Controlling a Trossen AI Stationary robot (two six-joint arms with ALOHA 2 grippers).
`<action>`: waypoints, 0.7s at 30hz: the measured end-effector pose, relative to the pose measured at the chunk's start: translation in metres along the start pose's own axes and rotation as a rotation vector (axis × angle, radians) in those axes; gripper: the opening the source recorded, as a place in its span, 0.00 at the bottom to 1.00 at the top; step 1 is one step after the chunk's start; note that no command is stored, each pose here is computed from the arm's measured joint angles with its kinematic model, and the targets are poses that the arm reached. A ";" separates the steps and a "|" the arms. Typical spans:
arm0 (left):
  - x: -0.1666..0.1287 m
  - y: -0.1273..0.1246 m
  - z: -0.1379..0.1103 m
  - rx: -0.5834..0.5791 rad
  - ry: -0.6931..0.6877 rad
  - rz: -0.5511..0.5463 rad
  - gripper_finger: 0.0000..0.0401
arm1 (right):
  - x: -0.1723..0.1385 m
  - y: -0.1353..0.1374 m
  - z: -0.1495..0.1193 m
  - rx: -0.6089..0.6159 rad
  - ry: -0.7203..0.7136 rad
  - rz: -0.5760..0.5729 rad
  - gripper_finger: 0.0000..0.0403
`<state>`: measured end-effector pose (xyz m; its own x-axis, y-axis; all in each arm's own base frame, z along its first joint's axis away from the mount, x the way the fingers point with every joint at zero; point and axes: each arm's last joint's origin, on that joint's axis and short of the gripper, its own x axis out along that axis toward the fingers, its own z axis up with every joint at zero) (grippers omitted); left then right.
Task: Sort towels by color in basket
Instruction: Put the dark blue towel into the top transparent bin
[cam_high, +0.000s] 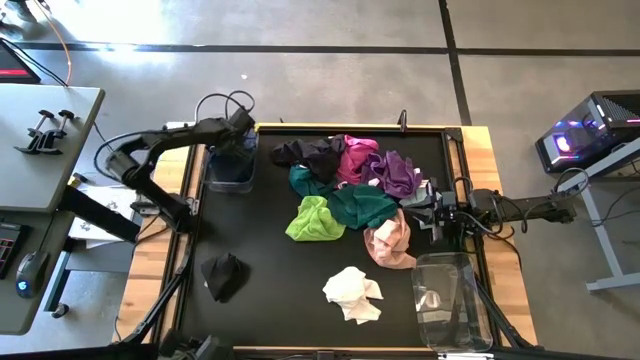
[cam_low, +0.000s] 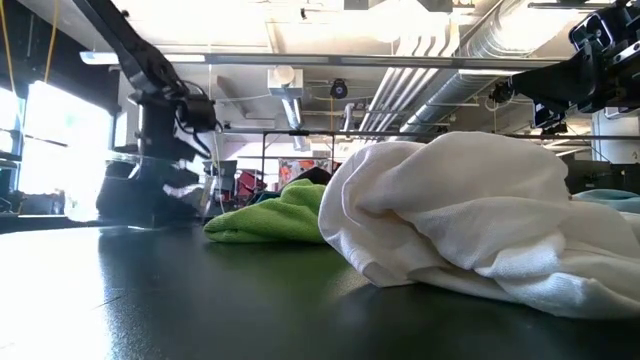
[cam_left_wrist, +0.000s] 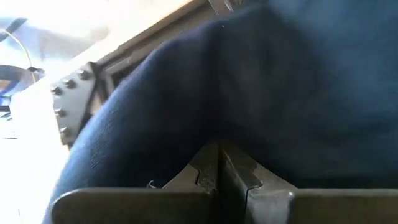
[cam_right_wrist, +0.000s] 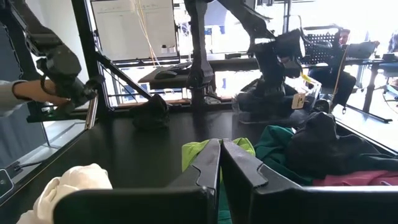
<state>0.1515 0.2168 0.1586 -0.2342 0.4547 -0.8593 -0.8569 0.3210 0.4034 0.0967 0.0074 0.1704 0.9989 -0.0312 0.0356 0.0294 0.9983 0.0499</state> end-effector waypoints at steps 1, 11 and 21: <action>0.002 -0.001 -0.001 0.015 0.009 0.000 0.00 | 0.000 0.000 0.000 0.000 0.000 0.000 0.02; -0.026 0.002 -0.002 0.018 -0.081 -0.026 0.00 | 0.000 0.000 0.000 0.000 0.000 0.000 0.02; -0.079 0.021 -0.024 -0.054 -0.182 -0.017 0.00 | 0.000 0.000 0.000 0.000 0.000 0.000 0.02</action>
<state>0.1408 0.1673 0.2277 -0.1363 0.5941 -0.7928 -0.8845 0.2875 0.3675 0.0967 0.0074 0.1704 0.9989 -0.0314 0.0356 0.0296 0.9983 0.0499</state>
